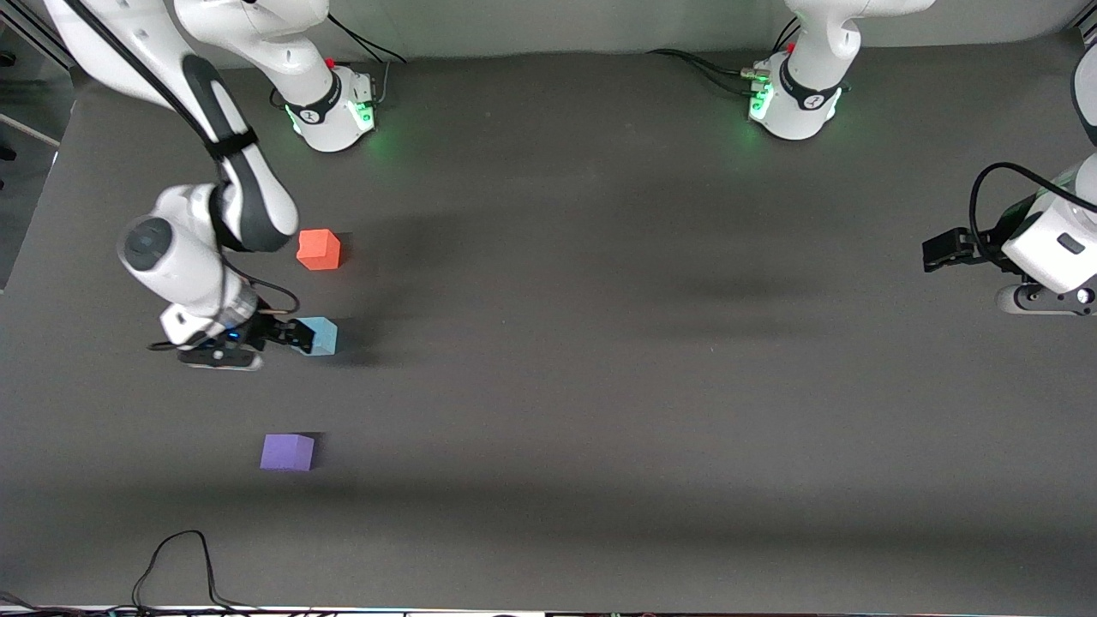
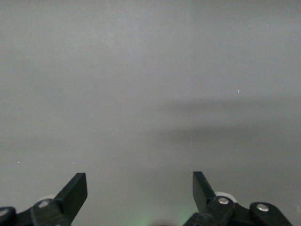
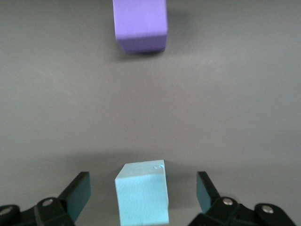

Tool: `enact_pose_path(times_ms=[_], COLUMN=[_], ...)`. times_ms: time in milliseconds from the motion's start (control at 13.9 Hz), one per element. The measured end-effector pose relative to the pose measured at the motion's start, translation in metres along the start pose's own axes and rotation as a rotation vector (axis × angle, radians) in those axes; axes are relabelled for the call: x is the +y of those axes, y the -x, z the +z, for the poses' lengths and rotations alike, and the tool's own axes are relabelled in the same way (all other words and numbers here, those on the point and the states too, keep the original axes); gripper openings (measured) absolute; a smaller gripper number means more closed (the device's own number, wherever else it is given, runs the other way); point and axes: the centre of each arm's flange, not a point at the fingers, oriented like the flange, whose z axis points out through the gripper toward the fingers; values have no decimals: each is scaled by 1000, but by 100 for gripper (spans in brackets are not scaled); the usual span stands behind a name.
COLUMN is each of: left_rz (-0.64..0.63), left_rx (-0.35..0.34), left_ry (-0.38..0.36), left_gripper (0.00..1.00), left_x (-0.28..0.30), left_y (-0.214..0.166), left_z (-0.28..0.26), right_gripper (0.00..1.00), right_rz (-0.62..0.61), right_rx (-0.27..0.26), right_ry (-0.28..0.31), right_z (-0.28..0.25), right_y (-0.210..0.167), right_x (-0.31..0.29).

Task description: Place blue block between orange and purple blocks

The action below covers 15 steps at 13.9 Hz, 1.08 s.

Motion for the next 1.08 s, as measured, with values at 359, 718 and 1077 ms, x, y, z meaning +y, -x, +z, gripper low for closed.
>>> enact_pose_path(times_ms=[359,718,1077], left_rz=[1,-4,-5], left_rx=[0,2,18], left_ry=[0,0,0], left_gripper=[100,100,100], left_x=[1,1,2], left_y=[0,0,4], left_z=[0,0,-1], right_gripper=[100,100,100], right_rz=[-2,-17,-25], right_rx=[-46,-67,-80], right_ry=[-46,-65,-44], right_z=[-161,-271,-289], right_y=[4,16,16], right_x=[2,5,6])
